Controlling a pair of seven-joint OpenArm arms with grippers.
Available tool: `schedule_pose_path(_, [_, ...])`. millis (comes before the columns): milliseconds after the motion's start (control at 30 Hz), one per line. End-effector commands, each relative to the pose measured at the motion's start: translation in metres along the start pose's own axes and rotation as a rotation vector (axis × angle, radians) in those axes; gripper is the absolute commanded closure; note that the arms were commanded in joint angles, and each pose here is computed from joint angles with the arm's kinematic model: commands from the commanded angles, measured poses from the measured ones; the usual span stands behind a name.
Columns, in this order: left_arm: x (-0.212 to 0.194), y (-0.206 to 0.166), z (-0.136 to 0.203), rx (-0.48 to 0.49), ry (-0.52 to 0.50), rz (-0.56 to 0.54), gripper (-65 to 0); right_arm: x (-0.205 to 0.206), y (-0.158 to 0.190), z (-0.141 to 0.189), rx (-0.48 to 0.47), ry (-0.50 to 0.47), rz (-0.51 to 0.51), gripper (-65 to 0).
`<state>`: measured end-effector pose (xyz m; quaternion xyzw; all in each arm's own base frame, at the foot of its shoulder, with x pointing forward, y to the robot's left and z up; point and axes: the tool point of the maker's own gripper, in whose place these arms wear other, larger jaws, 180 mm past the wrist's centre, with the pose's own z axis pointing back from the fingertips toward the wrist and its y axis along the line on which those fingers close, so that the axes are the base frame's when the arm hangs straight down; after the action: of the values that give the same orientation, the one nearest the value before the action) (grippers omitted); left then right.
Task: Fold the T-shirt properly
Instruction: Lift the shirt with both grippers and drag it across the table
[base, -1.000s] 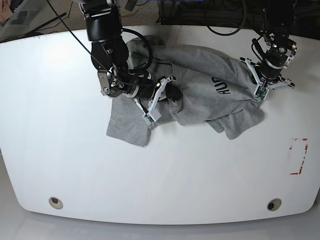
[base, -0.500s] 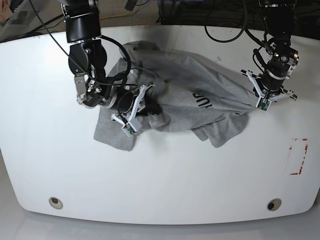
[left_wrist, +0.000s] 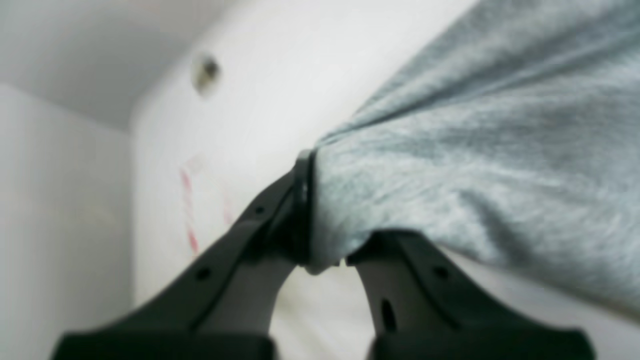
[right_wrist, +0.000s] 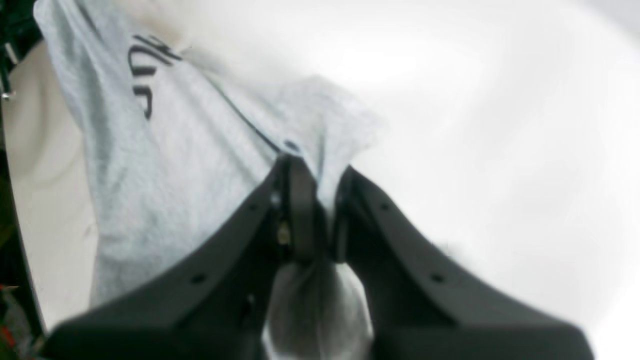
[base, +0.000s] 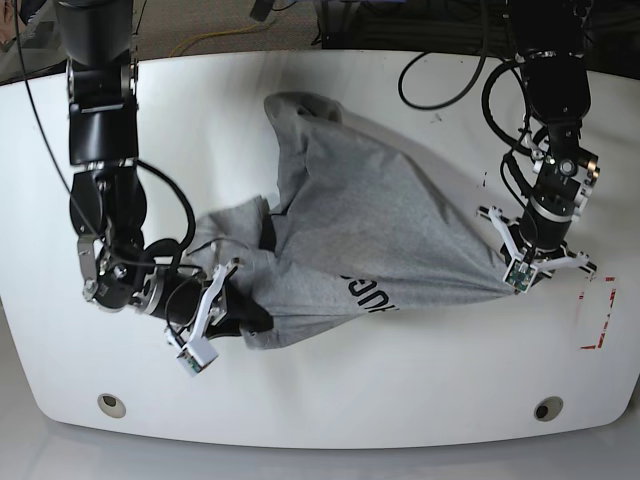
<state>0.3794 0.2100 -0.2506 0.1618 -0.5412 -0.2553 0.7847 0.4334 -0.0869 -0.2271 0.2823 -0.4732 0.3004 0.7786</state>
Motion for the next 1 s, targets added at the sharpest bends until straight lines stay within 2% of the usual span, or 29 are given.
schedule_pose_path(0, [0.021,0.032,0.003,0.096,-0.041,-0.03,0.0,0.05,-0.023,0.02,-0.048,-0.081,0.069,0.0])
schedule_pose_path(100, [0.042,0.051,0.005,0.15,-0.06,-0.043,-0.1,0.09,-0.037,0.035,-0.081,-0.124,0.133,0.0])
schedule_pose_path(300, [0.104,0.109,0.019,0.325,-0.121,-0.075,-0.3,0.176,-0.057,0.068,-0.159,-0.164,0.247,0.0])
schedule_pose_path(500, [0.172,0.168,0.045,0.496,-0.242,-0.072,-0.4,0.255,-0.051,0.105,-0.218,-0.237,0.357,0.0])
schedule_pose_path(600, [0.2,0.191,0.06,0.566,-0.294,-0.104,-0.4,0.282,-0.045,0.121,-0.242,-0.259,0.402,0.0])
schedule_pose_path(700, [0.218,0.188,0.063,0.566,-0.319,-0.174,-0.4,0.288,-0.049,0.135,-0.275,-0.255,0.419,0.0])
schedule_pose_path(800, [0.22,0.172,0.055,0.533,-0.307,-0.248,-0.4,0.278,-0.054,0.134,-0.281,-0.236,0.406,0.0])
schedule_pose_path(967, [0.178,0.141,0.035,0.44,-0.216,-0.261,-0.4,0.218,-0.068,0.119,-0.276,-0.14,0.353,0.0])
